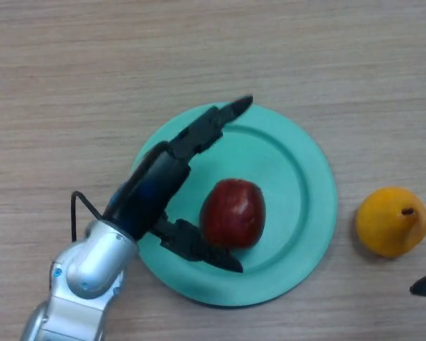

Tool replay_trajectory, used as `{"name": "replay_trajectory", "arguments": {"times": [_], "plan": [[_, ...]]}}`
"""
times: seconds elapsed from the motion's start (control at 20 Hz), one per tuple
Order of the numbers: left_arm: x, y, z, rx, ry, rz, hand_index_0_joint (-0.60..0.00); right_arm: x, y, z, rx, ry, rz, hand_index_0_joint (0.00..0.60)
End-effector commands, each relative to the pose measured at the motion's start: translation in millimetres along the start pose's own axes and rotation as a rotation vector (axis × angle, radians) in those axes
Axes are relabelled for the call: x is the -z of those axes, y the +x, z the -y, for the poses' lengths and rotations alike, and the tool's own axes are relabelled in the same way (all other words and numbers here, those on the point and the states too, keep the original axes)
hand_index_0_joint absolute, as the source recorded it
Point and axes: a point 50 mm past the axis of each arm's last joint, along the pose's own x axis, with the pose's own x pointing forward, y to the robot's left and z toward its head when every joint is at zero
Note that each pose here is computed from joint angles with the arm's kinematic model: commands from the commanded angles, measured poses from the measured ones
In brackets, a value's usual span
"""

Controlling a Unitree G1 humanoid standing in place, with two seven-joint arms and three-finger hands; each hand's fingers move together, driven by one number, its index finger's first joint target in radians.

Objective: Pick up the red apple and place it on the plate

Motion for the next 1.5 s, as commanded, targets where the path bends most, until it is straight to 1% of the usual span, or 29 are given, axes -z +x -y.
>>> {"name": "replay_trajectory", "arguments": {"times": [0.05, 0.1, 0.2, 0.3, 0.4, 0.5, 0.55, 0.65, 0.8, 0.9, 0.95, 1.1, 1.15, 1.25, 1.3, 1.45, 1.5], "plan": [[-32.6, -2.2, -19.6, -0.081, 0.007, 0.146, 0.0, -31.4, -3.8, 7.3, 0.043, -0.084, 0.223, 0.0], [-38.9, -3.7, -24.6, -0.096, 0.014, 0.159, 0.0, -32.2, -3.4, 7.8, 0.042, -0.084, 0.224, 0.0], [-45.1, -9.2, -32.8, -0.137, 0.066, 0.155, 0.0, -33.9, -0.8, 7.6, 0.031, -0.084, 0.228, 0.0], [-51.3, -19.8, -42.1, -0.192, 0.084, 0.159, 0.0, -34.2, 2.4, 5.5, 0.017, -0.09, 0.227, 0.0], [-65.7, -34.4, -56.9, -0.209, -0.001, 0.155, 0.0, -33.1, 3.9, 3.5, -0.004, -0.082, 0.215, 0.0], [-80.2, -49.9, -73.3, -0.258, -0.07, 0.182, 0.0, -33.4, 7.1, 2.5, -0.023, -0.078, 0.212, 0.0], [-84.0, -57.0, -78.9, -0.285, -0.088, 0.177, 0.0, -33.7, 9.2, 1.6, -0.037, -0.064, 0.208, 0.0], [-89.9, -67.9, -86.2, -0.328, -0.083, 0.184, 0.0, -35.5, 11.9, 2.2, -0.04, -0.044, 0.214, 0.0], [-96.5, -78.2, -94.9, -0.367, -0.089, 0.2, 0.0, -32.9, 14.0, -2.2, -0.056, -0.02, 0.206, 0.0], [-100.9, -83.3, -99.9, -0.369, -0.15, 0.23, 0.0, -33.2, 16.9, -3.4, -0.061, -0.009, 0.207, 0.0], [-101.8, -85.5, -102.1, -0.368, -0.181, 0.232, 0.0, -33.2, 17.5, -3.7, -0.061, -0.004, 0.207, 0.0], [-103.6, -90.3, -106.7, -0.367, -0.22, 0.249, 0.0, -33.0, 18.5, -3.5, -0.048, 0.02, 0.206, 0.0], [-104.1, -90.5, -107.7, -0.368, -0.219, 0.249, 0.0, -32.7, 19.0, -2.9, -0.045, 0.031, 0.198, 0.0], [-105.7, -89.6, -109.2, -0.358, -0.213, 0.223, 0.0, -31.8, 19.8, -4.2, -0.045, 0.036, 0.188, 0.0], [-108.2, -88.8, -110.0, -0.368, -0.182, 0.231, 0.0, -32.6, 21.6, -3.8, -0.047, 0.034, 0.184, 0.0], [-111.7, -87.4, -110.8, -0.365, -0.185, 0.238, 0.0, -36.8, 24.1, -4.2, -0.058, 0.024, 0.208, 0.0], [-110.3, -87.3, -111.5, -0.372, -0.208, 0.243, 0.0, -36.6, 24.1, -5.5, -0.061, 0.018, 0.212, 0.0]]}}
